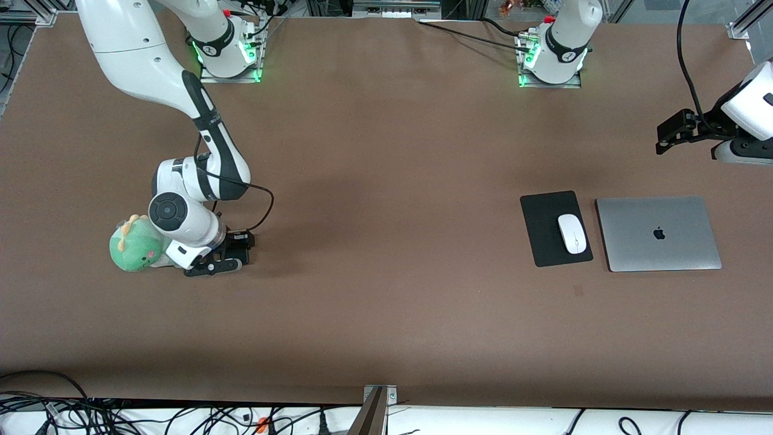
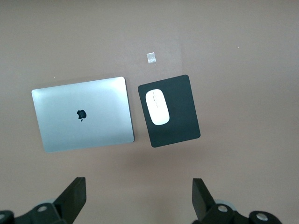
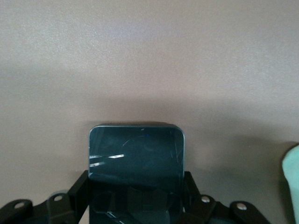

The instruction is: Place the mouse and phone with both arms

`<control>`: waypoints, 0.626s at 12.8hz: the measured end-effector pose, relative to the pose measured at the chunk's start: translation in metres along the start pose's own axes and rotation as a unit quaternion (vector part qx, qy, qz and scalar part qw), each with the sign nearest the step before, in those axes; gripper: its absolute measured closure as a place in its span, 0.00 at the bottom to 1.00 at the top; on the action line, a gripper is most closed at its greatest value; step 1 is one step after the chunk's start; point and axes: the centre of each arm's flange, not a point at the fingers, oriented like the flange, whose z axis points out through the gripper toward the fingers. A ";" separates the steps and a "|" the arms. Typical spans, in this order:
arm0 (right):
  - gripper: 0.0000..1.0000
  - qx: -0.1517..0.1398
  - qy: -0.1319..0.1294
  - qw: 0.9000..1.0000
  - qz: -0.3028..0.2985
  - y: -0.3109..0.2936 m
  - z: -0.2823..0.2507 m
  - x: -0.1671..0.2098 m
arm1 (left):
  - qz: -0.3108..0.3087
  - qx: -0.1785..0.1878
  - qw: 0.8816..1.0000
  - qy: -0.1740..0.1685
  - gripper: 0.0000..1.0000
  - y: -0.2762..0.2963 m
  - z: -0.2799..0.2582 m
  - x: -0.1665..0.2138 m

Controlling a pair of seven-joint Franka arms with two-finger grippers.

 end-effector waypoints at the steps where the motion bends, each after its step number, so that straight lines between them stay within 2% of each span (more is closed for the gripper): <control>1: 0.14 0.001 0.003 1.000 0.001 0.000 -0.002 0.001 | 0.000 0.000 1.000 0.000 0.00 0.000 0.000 0.000; 2: 0.03 0.003 0.009 1.000 0.002 0.000 -0.011 0.004 | 0.000 0.000 1.000 0.001 0.00 0.000 -0.001 0.000; 3: 0.00 0.007 0.015 1.000 0.006 0.000 -0.026 0.007 | 0.000 0.000 1.000 0.002 0.00 0.000 -0.002 0.000; 6: 0.00 0.023 0.028 0.999 0.025 -0.004 -0.110 0.011 | 0.000 0.000 1.000 0.004 0.00 -0.001 -0.004 0.000; 8: 0.00 0.033 0.008 0.999 0.036 -0.008 -0.206 0.000 | 0.000 0.001 1.000 0.005 0.00 -0.001 -0.005 0.000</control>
